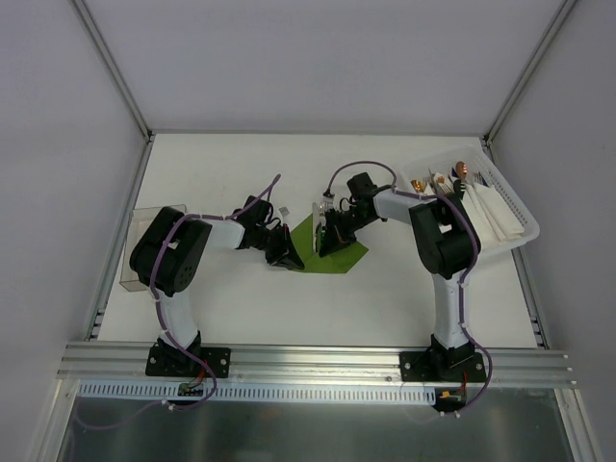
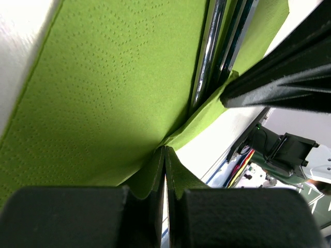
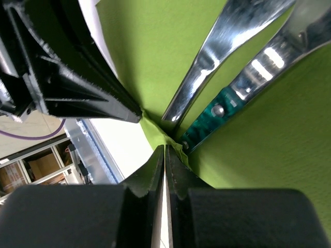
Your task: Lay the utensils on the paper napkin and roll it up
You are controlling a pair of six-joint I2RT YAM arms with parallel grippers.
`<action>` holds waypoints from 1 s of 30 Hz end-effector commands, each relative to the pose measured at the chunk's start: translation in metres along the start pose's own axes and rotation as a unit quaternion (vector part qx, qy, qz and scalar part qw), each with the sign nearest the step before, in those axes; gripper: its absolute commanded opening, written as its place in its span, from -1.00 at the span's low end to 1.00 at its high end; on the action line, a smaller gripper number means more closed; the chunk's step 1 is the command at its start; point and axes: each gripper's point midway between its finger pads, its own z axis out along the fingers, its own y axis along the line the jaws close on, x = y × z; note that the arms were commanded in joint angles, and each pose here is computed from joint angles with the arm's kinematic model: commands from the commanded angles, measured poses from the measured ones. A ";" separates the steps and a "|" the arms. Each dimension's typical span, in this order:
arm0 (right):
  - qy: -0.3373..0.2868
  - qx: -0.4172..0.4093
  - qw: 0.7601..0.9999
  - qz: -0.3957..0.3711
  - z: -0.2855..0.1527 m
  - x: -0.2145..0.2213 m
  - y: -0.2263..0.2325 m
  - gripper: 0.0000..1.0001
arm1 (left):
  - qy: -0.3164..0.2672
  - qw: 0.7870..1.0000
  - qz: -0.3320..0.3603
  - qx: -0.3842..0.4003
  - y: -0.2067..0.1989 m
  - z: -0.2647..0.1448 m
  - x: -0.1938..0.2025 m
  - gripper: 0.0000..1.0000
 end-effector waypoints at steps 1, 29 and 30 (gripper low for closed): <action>-0.008 0.016 1.000 -0.015 0.001 -0.012 -0.004 -0.89 | -0.019 0.999 0.007 -0.042 0.017 -0.007 -0.004 -1.00; 0.001 0.034 0.999 0.002 0.006 -0.010 -0.014 -0.92 | -0.192 0.941 -0.032 -0.278 0.049 -0.087 -0.045 -0.30; 0.002 0.035 0.999 0.002 0.006 -0.010 -0.014 -0.93 | -0.189 0.939 -0.037 -0.285 0.053 -0.086 -0.044 -0.32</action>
